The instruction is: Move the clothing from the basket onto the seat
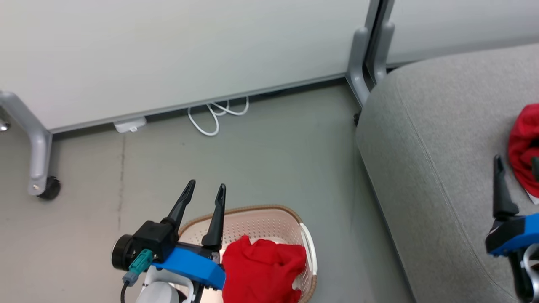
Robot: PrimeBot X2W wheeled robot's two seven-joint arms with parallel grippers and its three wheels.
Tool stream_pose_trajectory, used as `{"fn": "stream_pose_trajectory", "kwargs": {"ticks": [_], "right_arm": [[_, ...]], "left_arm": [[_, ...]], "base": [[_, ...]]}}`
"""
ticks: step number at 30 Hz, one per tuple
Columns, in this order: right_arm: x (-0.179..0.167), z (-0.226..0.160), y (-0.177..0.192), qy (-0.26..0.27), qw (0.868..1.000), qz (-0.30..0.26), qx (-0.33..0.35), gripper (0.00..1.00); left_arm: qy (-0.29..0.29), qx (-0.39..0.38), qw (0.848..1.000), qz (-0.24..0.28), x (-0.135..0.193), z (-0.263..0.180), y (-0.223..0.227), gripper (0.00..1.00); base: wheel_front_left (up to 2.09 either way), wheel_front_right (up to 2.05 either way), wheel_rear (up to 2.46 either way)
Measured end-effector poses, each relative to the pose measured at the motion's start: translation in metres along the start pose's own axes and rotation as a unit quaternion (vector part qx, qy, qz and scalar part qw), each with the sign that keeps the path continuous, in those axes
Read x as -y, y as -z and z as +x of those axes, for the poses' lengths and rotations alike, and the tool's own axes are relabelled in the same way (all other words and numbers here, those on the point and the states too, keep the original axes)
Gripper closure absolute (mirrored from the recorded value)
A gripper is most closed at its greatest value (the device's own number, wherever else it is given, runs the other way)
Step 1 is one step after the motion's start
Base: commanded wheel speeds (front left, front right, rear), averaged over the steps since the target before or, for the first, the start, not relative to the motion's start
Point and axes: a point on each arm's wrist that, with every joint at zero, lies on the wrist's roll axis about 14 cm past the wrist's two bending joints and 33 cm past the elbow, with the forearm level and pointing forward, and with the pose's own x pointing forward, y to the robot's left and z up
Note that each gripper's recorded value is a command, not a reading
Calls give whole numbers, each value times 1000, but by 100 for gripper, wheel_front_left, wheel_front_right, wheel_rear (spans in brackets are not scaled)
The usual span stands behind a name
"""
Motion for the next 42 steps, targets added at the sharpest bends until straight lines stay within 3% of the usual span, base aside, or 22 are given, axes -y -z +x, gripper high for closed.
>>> {"fn": "stream_pose_trajectory", "kwargs": {"ticks": [9,22,42], "right_arm": [[-69,-29,-10,-80,996,24,19,0],[-136,-53,0,-170,984,45,5,0],[-146,-56,11,-183,981,61,-6,0]], "left_arm": [[-65,16,998,16,-31,-38,-13,0],[-141,44,989,28,-69,-81,-31,0],[-145,37,988,26,-71,-82,-26,0]], "base": [[0,0,0],[0,0,0],[0,0,0]]}}
